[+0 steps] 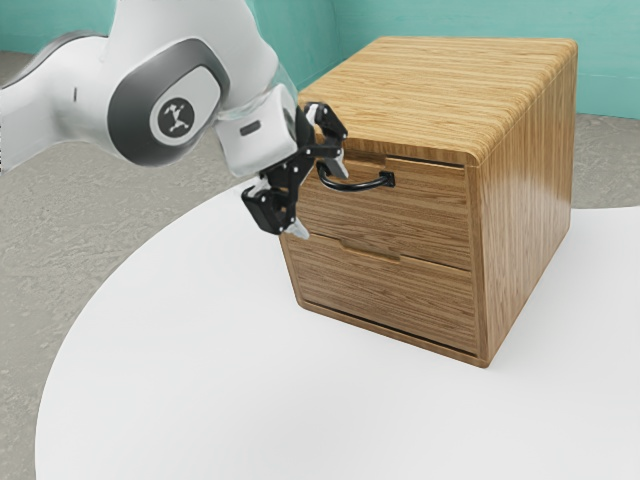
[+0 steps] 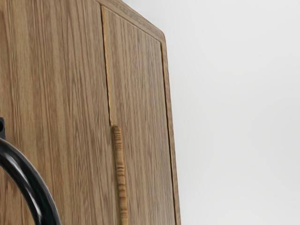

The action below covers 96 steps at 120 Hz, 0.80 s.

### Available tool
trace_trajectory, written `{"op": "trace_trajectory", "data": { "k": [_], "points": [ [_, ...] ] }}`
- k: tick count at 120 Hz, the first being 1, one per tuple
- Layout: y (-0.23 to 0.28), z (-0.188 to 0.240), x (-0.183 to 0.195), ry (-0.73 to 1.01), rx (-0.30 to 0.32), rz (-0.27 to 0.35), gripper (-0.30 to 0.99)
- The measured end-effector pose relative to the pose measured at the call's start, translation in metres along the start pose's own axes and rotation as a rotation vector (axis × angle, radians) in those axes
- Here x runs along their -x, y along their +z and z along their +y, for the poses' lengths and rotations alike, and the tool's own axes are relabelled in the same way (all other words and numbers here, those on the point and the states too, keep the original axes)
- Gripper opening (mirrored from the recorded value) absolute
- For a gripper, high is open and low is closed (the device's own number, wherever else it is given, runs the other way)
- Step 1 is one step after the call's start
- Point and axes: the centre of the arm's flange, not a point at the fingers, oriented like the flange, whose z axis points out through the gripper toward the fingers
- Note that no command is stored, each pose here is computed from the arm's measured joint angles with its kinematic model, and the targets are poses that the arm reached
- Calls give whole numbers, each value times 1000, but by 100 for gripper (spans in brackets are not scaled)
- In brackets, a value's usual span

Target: Pull the drawer handle with one arm to open the drawer

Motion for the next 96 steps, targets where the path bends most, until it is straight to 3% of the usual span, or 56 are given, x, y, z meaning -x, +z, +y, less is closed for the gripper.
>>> {"op": "trace_trajectory", "data": {
  "k": [55, 96],
  "points": [
    [21, 3, 4, 49, 25, 4, 69],
    [12, 38, 5, 66, 3, -20, 69]
  ]
}}
